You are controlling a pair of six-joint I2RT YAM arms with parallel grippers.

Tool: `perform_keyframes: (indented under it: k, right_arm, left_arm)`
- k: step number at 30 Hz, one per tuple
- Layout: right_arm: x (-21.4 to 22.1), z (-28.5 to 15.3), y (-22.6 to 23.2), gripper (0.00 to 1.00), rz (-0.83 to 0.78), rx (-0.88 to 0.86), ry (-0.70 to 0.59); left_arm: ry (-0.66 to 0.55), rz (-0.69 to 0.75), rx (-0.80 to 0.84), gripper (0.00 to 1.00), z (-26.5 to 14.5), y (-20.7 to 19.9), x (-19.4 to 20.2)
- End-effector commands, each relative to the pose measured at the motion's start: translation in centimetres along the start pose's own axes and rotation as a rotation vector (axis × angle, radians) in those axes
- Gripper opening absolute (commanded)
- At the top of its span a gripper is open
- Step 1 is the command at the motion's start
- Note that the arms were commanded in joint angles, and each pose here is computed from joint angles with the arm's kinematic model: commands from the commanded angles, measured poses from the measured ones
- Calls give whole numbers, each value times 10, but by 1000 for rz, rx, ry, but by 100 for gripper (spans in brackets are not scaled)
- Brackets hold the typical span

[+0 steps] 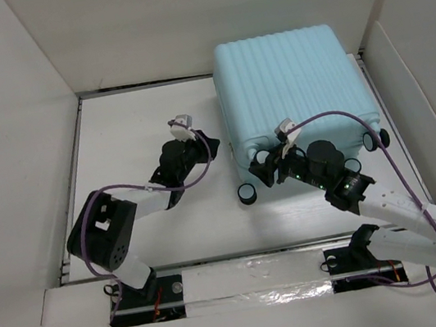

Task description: Pack the luggage

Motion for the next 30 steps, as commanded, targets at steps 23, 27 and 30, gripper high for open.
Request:
perform_keyframes:
  k: [23, 27, 30]
  right_arm:
    - [-161, -135, 26, 100, -112, 250, -473]
    - [-170, -165, 16, 100, -72, 308, -567]
    - [-167, -164, 16, 100, -57, 299, -577]
  left_arm:
    - [-453, -200, 82, 95, -242, -59, -165]
    - [-561, -153, 14, 96, -278, -55, -197]
    - [-580, -134, 28, 97, -285, -58, -204]
Point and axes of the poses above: each gripper's point midway between its finger pads, its own z axis out along the fingers, its own y axis along the line the jaws close on, x = y × z, the point moved 3 cm from there along -z, back along the fingers, and after that the axes turned 10 degrees about z, right-handed, at the moved point
